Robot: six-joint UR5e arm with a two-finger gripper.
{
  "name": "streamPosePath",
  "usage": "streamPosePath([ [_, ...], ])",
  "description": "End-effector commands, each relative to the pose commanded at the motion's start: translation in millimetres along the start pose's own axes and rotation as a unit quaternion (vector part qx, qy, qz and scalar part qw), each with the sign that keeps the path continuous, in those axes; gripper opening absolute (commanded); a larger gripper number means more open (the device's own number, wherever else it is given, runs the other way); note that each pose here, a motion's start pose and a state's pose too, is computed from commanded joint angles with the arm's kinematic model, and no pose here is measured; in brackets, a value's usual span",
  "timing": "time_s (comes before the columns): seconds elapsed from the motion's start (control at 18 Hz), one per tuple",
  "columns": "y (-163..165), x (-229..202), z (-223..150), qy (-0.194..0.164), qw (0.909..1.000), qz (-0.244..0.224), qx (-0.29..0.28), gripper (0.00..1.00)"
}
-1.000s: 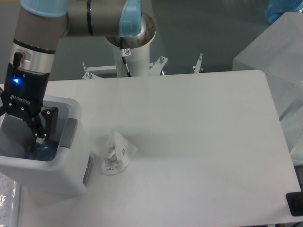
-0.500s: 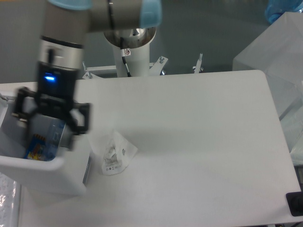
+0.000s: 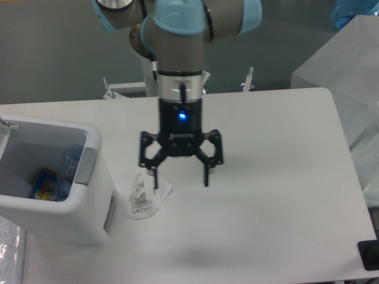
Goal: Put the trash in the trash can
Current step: 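Move the open gripper over the crumpled white plastic bag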
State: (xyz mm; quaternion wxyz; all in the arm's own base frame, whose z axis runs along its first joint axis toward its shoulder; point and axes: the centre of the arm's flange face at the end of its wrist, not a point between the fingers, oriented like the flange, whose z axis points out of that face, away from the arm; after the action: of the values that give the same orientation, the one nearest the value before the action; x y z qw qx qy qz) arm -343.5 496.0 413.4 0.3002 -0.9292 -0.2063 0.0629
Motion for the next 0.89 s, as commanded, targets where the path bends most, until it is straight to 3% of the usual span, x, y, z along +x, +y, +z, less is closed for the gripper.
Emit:
streamPosePath([
  [0.56, 87.1, 13.1, 66.6, 0.010, 0.9906, 0.078, -0.112, 1.00],
  [0.89, 117.1, 77.7, 99.1, 0.012, 0.9775, 0.126, -0.168, 1.00],
])
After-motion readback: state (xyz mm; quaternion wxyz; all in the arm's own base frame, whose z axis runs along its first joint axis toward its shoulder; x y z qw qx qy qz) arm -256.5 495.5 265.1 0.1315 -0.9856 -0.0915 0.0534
